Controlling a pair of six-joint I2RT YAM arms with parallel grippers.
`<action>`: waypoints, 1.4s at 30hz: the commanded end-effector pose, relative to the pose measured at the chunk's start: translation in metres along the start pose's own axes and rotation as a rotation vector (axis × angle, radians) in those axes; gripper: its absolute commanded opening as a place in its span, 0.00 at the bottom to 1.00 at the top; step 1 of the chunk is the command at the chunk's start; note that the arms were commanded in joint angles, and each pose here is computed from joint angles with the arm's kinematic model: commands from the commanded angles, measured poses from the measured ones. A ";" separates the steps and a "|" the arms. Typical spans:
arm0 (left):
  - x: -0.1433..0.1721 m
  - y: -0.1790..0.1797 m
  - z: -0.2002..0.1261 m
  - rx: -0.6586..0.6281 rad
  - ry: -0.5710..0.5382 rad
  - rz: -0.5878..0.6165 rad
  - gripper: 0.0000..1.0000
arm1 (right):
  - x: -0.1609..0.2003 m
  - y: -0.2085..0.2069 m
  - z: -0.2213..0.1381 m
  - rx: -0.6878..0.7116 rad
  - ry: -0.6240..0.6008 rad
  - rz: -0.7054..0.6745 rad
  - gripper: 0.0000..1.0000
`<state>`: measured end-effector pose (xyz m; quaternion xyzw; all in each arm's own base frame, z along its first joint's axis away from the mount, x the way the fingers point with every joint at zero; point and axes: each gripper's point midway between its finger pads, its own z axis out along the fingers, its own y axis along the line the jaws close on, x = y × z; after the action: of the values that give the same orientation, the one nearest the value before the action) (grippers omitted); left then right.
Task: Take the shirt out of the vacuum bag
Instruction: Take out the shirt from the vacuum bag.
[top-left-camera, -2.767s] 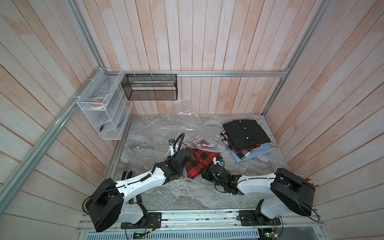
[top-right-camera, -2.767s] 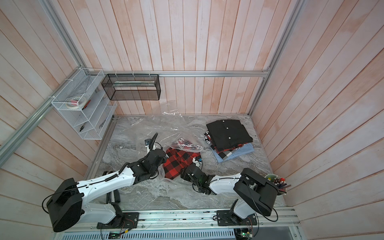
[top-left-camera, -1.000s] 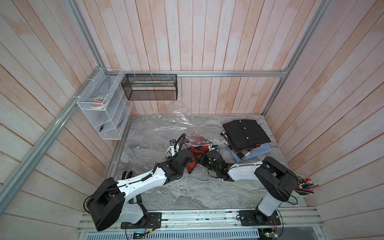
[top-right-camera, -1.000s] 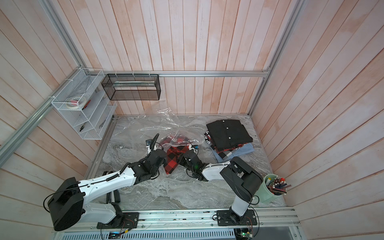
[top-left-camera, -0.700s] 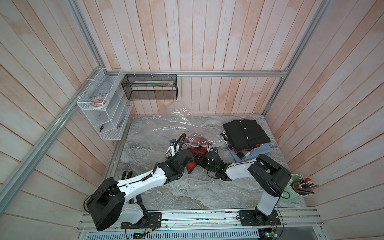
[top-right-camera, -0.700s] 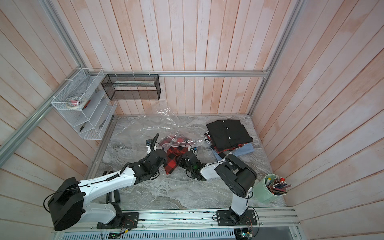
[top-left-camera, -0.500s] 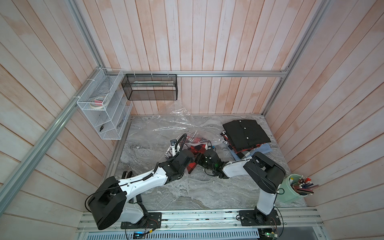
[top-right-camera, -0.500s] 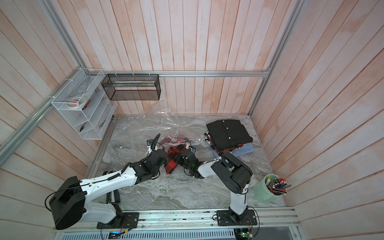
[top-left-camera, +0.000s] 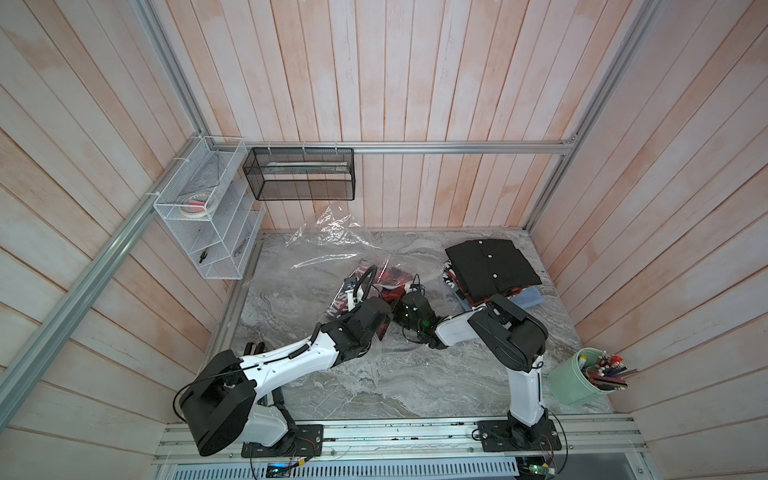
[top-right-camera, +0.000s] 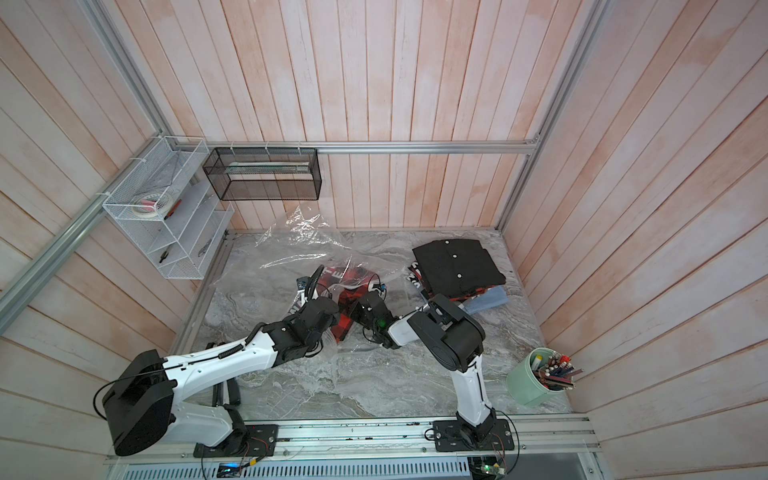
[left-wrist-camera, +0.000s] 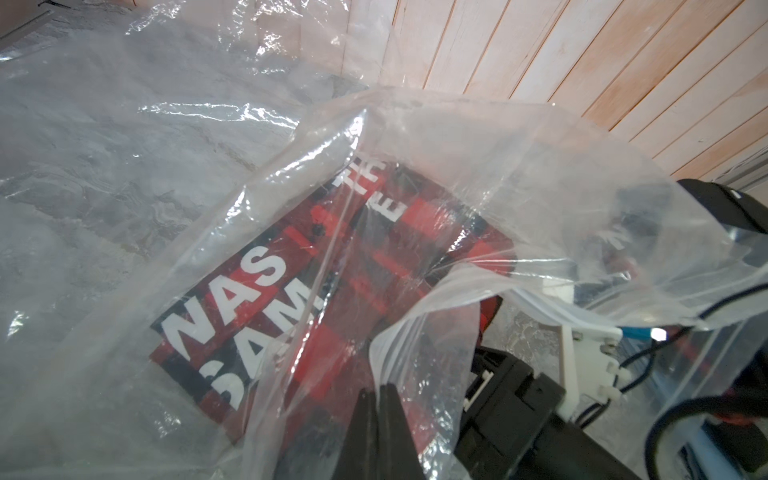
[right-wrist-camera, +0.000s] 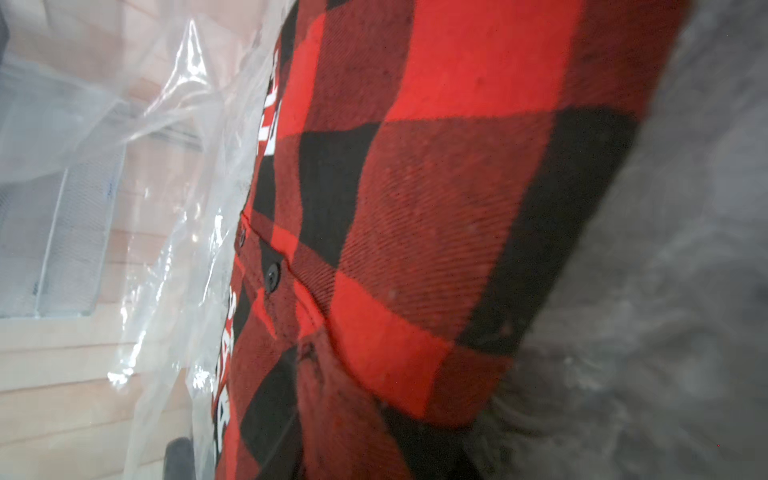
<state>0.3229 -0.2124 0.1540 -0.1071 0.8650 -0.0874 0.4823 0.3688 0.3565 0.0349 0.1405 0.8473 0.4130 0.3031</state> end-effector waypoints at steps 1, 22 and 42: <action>-0.004 -0.007 0.000 0.011 -0.006 -0.007 0.00 | -0.018 0.012 0.010 -0.054 -0.020 -0.031 0.24; 0.002 -0.003 0.002 0.004 -0.011 -0.009 0.00 | -0.045 0.089 -0.044 -0.248 -0.042 -0.144 0.00; -0.002 -0.011 0.008 -0.006 -0.019 -0.057 0.00 | 0.014 0.066 -0.116 -0.297 0.073 -0.143 0.00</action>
<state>0.3253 -0.2184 0.1436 -0.1129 0.8669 -0.0888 0.4774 0.2975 0.3228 0.1145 0.0514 0.8157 0.4835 0.3134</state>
